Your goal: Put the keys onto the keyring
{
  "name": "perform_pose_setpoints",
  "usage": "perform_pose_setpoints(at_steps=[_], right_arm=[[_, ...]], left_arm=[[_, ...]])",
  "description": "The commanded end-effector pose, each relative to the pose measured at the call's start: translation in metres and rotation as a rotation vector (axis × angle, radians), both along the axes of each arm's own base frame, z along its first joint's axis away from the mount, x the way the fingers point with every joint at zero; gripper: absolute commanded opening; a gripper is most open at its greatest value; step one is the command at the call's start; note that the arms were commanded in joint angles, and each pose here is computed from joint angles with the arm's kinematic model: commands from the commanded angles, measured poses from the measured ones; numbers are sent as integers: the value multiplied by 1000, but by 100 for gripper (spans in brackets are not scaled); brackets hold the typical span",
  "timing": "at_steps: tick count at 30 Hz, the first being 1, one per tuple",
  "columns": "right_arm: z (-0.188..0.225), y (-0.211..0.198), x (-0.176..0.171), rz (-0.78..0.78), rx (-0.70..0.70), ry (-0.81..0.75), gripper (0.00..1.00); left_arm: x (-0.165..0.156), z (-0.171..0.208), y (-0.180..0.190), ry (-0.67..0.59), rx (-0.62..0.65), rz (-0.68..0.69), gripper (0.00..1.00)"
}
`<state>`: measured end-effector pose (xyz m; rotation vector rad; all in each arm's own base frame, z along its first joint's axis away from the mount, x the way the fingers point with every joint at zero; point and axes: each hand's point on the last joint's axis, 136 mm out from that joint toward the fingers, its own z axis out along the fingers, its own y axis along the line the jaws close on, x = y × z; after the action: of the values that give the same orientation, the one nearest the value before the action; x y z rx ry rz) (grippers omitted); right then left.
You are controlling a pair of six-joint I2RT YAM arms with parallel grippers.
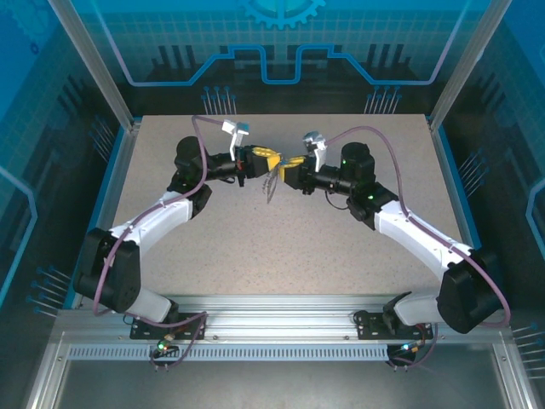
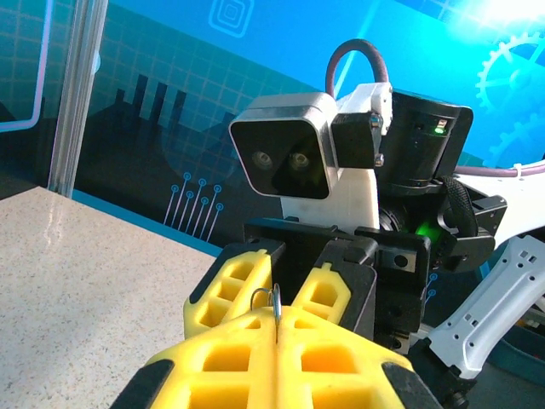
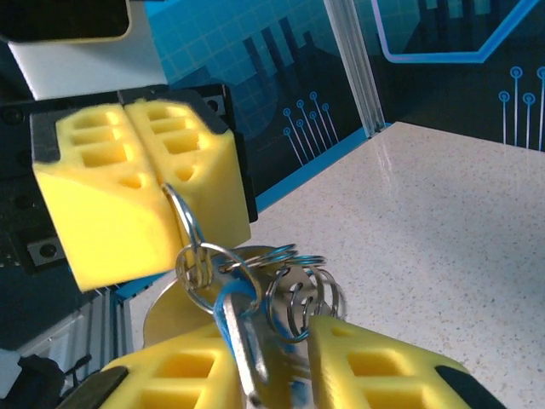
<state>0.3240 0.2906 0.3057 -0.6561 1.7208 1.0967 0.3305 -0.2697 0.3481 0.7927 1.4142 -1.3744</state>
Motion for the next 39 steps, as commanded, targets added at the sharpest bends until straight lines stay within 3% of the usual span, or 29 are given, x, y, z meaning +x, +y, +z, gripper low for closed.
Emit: perform_pose_setpoints(at_steps=[1,5,28,31,33,39], right_arm=[[4,3,-8,28,4,-17,17],[-3,2,-14,40,-14,5,0],[-21,34,-32,170,-62,53,0],[-20,26,-32,138,-78,54,28],[-19,16,-32,108,-83,53,40],[-6,-24,-38,16,-49,40,44]], left_arm=[[-13,17,1,-69,-23,0,0],[-13,19,2,-73,-25,6,0],[-14,23,6,-75,-46,39,0],[-14,24,7,-76,-50,45,0],[-14,25,7,-74,-55,48,0],[-14,28,8,-59,-101,53,0]])
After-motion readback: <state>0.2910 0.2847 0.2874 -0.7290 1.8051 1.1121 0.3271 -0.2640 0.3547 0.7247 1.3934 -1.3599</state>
